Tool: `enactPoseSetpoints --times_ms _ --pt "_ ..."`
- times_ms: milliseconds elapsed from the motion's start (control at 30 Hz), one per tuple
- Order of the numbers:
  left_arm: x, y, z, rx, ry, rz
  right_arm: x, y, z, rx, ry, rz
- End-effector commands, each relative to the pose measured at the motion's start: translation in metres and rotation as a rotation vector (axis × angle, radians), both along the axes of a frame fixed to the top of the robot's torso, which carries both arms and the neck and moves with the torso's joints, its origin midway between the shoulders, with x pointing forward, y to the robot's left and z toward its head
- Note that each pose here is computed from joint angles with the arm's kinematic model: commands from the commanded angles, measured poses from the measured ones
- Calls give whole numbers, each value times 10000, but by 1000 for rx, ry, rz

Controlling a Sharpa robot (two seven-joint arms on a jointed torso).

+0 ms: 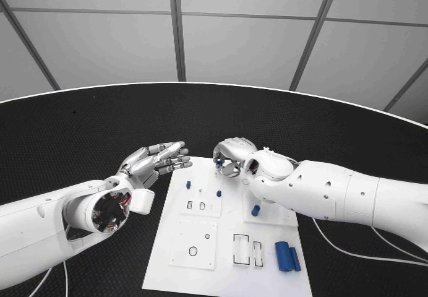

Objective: Assemble the parts on the task board

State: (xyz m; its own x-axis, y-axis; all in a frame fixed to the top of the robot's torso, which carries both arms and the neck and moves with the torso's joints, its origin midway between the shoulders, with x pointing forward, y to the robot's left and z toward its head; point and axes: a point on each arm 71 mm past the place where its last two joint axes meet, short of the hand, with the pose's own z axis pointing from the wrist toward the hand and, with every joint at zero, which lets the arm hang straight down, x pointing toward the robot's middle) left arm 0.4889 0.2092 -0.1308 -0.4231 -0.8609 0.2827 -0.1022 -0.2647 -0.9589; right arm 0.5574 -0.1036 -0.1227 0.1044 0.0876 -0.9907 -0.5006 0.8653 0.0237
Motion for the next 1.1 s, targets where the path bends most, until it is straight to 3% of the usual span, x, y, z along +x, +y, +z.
enactPoseSetpoints --times_ms 33,900,1100 --pt "0 2 1 0 0 0 4 -10 -5 -4 5 -4" --pt "11 17 -2 3 3 2 3 -40 10 10 -13 -1" --pt "24 31 -4 4 3 5 -73 -140 26 28 -23 7"
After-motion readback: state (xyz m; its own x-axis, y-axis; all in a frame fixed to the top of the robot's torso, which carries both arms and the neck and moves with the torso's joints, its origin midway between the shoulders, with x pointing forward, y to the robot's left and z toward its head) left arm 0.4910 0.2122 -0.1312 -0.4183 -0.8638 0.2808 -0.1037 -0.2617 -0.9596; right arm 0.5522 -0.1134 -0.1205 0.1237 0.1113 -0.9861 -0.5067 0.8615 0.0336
